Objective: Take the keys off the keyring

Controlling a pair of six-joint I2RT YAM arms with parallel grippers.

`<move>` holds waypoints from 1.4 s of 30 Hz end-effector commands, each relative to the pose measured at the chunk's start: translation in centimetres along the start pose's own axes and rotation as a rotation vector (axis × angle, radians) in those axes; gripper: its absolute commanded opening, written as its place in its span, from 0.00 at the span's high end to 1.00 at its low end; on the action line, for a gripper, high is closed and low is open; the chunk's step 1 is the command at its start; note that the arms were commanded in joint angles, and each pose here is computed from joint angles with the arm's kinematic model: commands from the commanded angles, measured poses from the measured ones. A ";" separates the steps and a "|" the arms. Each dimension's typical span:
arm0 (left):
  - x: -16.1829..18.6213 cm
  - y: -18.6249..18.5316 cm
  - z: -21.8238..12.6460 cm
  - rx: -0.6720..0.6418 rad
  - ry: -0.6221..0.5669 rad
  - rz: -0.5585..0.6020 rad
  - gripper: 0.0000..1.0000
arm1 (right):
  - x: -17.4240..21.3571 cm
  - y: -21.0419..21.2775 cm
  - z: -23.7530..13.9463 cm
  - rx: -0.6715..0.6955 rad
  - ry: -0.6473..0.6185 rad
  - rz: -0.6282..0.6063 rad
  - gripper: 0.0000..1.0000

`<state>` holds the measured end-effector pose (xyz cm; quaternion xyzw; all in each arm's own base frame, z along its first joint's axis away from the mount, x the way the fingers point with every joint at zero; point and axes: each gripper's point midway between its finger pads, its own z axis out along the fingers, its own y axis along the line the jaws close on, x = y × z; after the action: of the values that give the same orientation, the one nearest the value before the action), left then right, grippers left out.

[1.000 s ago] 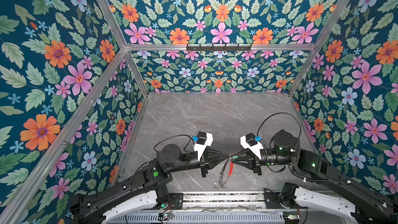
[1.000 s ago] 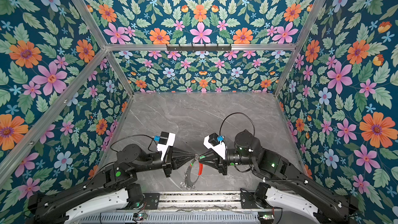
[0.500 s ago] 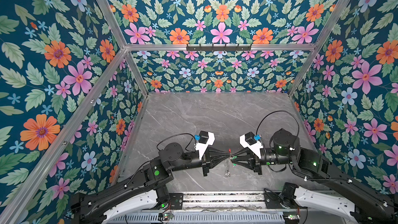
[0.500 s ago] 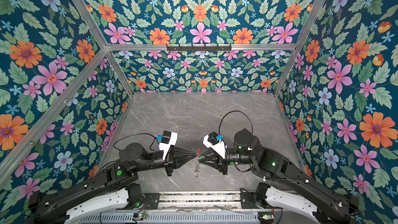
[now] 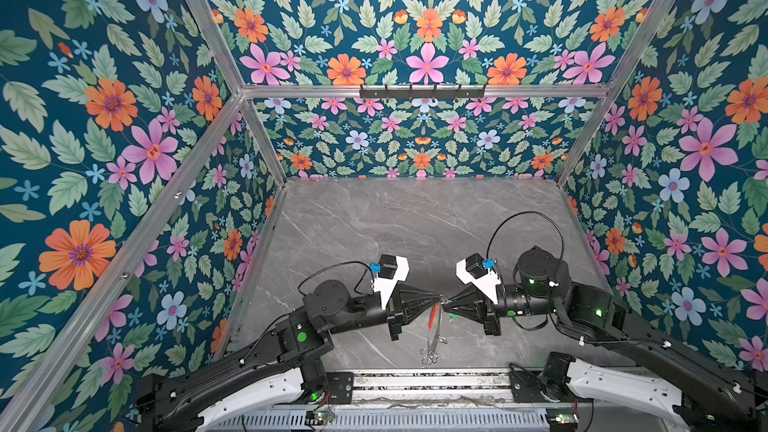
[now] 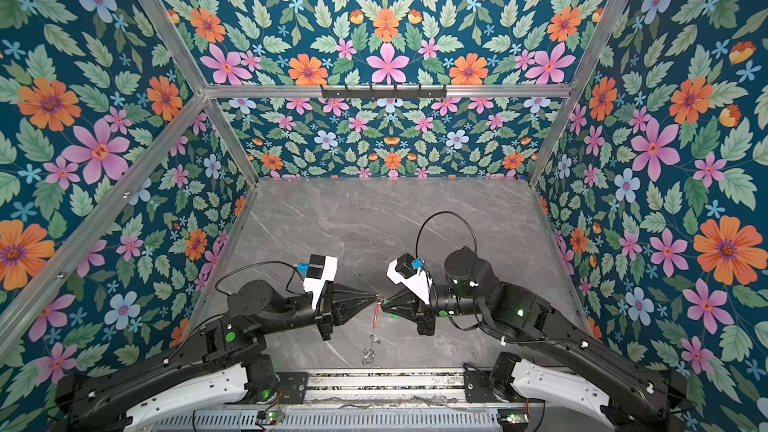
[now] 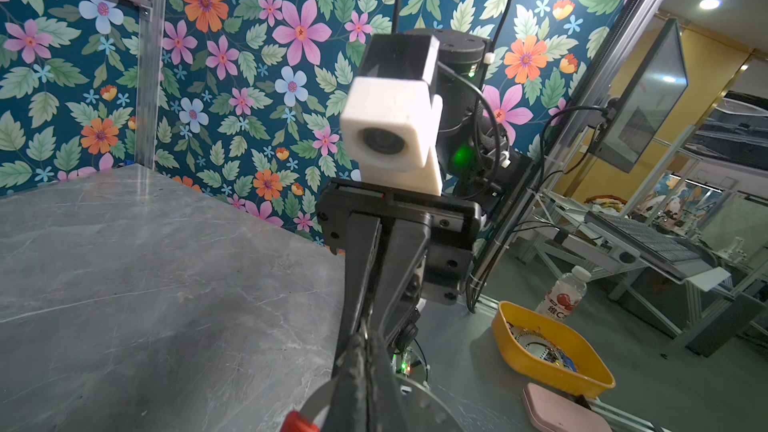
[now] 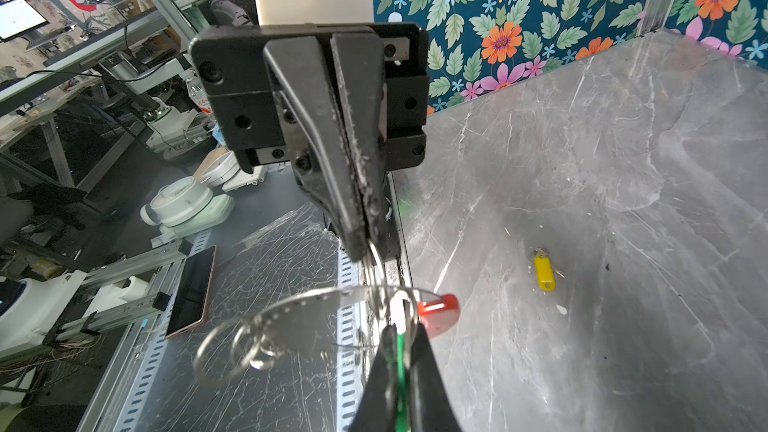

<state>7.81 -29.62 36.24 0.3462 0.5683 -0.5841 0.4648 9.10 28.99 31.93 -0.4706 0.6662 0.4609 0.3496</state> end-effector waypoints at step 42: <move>-3.2 -0.7 -0.9 0.066 -0.285 0.086 1.00 | -5.9 1.3 -1.9 -0.046 -0.338 0.005 0.83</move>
<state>7.90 -28.87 38.18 0.3122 0.4792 -0.6222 0.5346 9.86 29.20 36.98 -0.3956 0.6075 0.5360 0.4326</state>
